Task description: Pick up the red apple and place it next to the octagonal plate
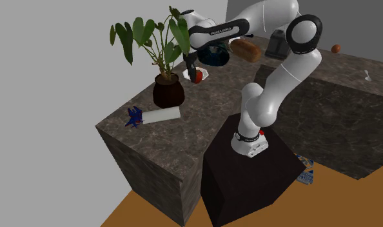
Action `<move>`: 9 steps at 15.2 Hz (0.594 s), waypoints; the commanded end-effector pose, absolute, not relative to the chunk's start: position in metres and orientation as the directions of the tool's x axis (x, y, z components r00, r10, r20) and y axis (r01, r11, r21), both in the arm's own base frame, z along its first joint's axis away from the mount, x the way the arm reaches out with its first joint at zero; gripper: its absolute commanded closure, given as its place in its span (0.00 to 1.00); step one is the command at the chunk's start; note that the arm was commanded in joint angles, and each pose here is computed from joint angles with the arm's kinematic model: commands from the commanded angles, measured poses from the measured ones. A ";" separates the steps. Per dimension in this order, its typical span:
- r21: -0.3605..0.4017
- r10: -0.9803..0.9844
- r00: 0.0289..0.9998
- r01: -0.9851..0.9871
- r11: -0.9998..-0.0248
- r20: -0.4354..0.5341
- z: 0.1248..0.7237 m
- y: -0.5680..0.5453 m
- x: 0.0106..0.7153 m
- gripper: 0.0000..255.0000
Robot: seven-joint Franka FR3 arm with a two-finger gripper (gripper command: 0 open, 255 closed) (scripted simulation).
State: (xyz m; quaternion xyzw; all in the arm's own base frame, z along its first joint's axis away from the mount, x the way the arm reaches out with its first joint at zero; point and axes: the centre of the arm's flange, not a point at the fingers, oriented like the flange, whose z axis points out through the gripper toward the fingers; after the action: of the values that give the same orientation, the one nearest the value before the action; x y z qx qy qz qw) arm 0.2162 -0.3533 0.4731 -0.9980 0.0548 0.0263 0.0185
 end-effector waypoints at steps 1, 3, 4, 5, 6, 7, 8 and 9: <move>-0.034 -0.107 0.993 -0.109 -0.993 -0.055 0.475 -0.375 0.203 1.00; -0.034 -0.107 0.993 -0.109 -0.993 -0.055 0.475 -0.399 0.191 1.00; -0.034 -0.107 0.993 -0.109 -0.993 -0.055 0.475 -0.411 0.185 1.00; -0.034 -0.107 0.993 -0.109 -0.993 -0.055 0.475 -0.422 0.179 1.00; -0.034 -0.107 0.993 -0.109 -0.993 -0.055 0.475 -0.434 0.173 1.00; -0.034 -0.107 0.993 -0.109 -0.993 -0.055 0.475 -0.455 0.162 1.00; -0.034 -0.107 0.993 -0.109 -0.993 -0.055 0.470 -0.455 0.162 1.00; -0.034 -0.107 0.993 -0.109 -0.993 -0.055 0.465 -0.455 0.162 1.00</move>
State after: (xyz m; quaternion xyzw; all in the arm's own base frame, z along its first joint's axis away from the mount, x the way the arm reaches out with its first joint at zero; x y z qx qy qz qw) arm 0.1648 -0.4508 0.4686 -0.9980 0.0550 0.0262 0.0189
